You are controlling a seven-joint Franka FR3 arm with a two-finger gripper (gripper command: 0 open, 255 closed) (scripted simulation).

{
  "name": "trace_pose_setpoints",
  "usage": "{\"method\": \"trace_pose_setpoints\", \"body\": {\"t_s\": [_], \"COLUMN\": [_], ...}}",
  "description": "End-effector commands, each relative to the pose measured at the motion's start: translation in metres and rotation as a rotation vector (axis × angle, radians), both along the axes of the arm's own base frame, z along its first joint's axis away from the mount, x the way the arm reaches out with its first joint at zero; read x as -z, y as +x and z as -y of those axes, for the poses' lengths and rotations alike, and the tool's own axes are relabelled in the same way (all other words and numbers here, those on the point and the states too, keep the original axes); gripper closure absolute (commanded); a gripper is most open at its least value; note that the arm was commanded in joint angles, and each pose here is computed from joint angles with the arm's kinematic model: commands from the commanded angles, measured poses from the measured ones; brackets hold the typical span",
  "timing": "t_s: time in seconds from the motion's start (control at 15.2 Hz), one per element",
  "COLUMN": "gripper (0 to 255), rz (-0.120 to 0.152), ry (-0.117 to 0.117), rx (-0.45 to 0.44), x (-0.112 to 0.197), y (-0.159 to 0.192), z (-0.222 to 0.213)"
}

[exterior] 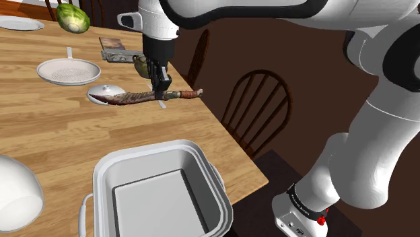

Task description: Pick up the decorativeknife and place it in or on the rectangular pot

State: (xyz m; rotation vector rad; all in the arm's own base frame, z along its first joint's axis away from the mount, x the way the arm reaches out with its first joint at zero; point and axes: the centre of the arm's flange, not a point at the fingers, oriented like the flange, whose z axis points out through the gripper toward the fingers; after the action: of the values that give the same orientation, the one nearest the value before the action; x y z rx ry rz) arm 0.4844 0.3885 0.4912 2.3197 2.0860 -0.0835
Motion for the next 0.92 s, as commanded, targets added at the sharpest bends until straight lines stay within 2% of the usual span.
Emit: {"method": "trace_pose_setpoints", "body": {"t_s": [0.0, 0.86], "gripper": [255, 255], "rz": [0.000, 0.000], "ry": [0.000, 0.000], "rx": [0.001, 0.001], "x": [-0.001, -0.008], "y": [-0.026, -0.189], "z": [-0.007, -0.061]}}
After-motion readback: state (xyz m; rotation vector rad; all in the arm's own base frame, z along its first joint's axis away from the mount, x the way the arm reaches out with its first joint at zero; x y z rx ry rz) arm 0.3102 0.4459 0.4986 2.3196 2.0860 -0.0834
